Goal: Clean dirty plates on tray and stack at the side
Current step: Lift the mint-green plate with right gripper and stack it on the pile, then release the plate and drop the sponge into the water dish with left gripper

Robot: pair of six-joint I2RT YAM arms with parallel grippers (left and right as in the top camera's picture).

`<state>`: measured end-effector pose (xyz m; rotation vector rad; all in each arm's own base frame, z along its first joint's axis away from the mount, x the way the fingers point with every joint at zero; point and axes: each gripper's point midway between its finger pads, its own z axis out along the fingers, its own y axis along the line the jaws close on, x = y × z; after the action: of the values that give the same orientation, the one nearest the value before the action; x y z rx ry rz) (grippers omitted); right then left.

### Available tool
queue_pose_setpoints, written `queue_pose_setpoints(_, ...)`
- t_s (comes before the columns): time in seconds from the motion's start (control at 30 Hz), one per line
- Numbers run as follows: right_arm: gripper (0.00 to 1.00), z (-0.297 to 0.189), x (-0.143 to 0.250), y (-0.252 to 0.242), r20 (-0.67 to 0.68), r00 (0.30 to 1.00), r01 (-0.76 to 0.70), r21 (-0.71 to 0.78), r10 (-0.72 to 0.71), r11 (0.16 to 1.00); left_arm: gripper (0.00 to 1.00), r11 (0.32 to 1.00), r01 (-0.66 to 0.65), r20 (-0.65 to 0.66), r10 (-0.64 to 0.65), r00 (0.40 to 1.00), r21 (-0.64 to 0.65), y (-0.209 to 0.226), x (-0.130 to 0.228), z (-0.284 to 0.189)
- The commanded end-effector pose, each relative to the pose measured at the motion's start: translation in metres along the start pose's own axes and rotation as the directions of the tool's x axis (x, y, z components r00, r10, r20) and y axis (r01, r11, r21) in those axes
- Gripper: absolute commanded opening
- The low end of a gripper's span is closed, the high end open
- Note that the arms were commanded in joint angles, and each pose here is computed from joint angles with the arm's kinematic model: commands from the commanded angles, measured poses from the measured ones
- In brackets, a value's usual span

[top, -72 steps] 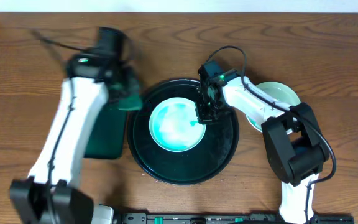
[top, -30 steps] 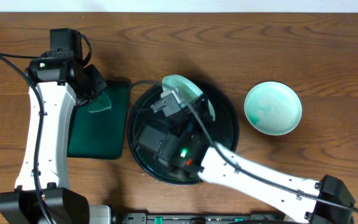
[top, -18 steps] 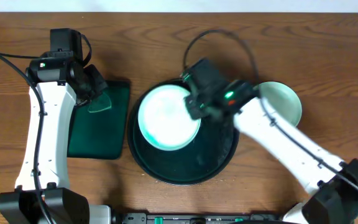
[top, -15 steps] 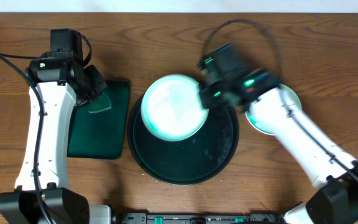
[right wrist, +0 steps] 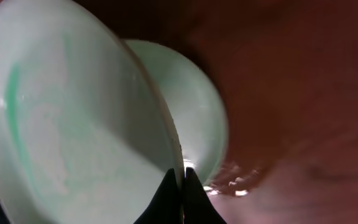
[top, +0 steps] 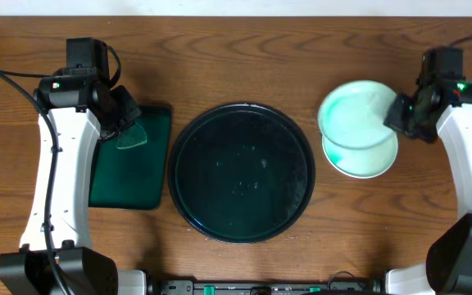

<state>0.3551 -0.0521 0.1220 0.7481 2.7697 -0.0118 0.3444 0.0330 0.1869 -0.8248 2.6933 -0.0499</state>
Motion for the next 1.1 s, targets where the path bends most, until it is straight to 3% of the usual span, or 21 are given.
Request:
queue_pose_setpoints(0.0, 0.01, 0.020, 0.012, -0.029, 0.007, 0.997, -0.071, 0.101, 0.071, 0.992, 0.07, 1.000, -0.013, -0.005, 0.013, 1.000, -0.018, 0.004, 0.001, 0.003)
queue_pose_setpoints(0.1, 0.01, 0.033, 0.021, -0.038, -0.008, 0.995, -0.094, 0.109, 0.096, 0.990, 0.07, 1.000, -0.020, -0.006, 0.020, 1.000, -0.018, 0.004, 0.001, 0.003)
queue_pose_setpoints(0.17, 0.08, 0.036, 0.021, -0.036, -0.011, 0.995, -0.096, 0.093, 0.098, 0.991, 0.07, 1.000, -0.020, -0.006, 0.020, 1.000, -0.018, 0.004, 0.001, 0.003)
queue_pose_setpoints(0.3, 0.28, 0.036, 0.020, -0.014, -0.023, 0.999, -0.050, -0.011, 0.049, 0.999, 0.07, 1.000, -0.023, -0.005, 0.023, 1.000, -0.018, 0.004, 0.001, 0.003)
queue_pose_setpoints(0.4, 0.38, 0.032, 0.023, 0.004, -0.034, 0.999, 0.019, -0.074, -0.022, 0.997, 0.07, 0.998, -0.060, -0.011, 0.060, 0.998, -0.020, 0.005, 0.002, 0.003)
queue_pose_setpoints(0.6, 0.69, -0.010, 0.021, 0.061, 0.014, 0.965, 0.260, -0.161, -0.261, 0.952, 0.07, 0.972, -0.234, -0.006, 0.234, 0.972, -0.016, 0.004, 0.001, 0.009)
queue_pose_setpoints(0.73, 0.72, -0.037, 0.015, 0.091, 0.072, 0.945, 0.326, -0.196, -0.318, 0.925, 0.07, 0.935, -0.353, 0.003, 0.353, 0.936, -0.014, 0.004, 0.003, 0.028)
queue_pose_setpoints(0.83, 0.75, -0.051, 0.018, 0.108, 0.096, 0.931, 0.366, -0.213, -0.353, 0.906, 0.07, 0.871, -0.491, -0.005, 0.491, 0.871, -0.016, 0.008, 0.011, 0.056)
queue_pose_setpoints(1.07, 0.77, -0.052, 0.028, 0.113, 0.078, 0.922, 0.387, -0.215, -0.379, 0.897, 0.07, 0.865, -0.494, -0.035, 0.493, 0.869, -0.086, 0.029, 0.025, 0.111)
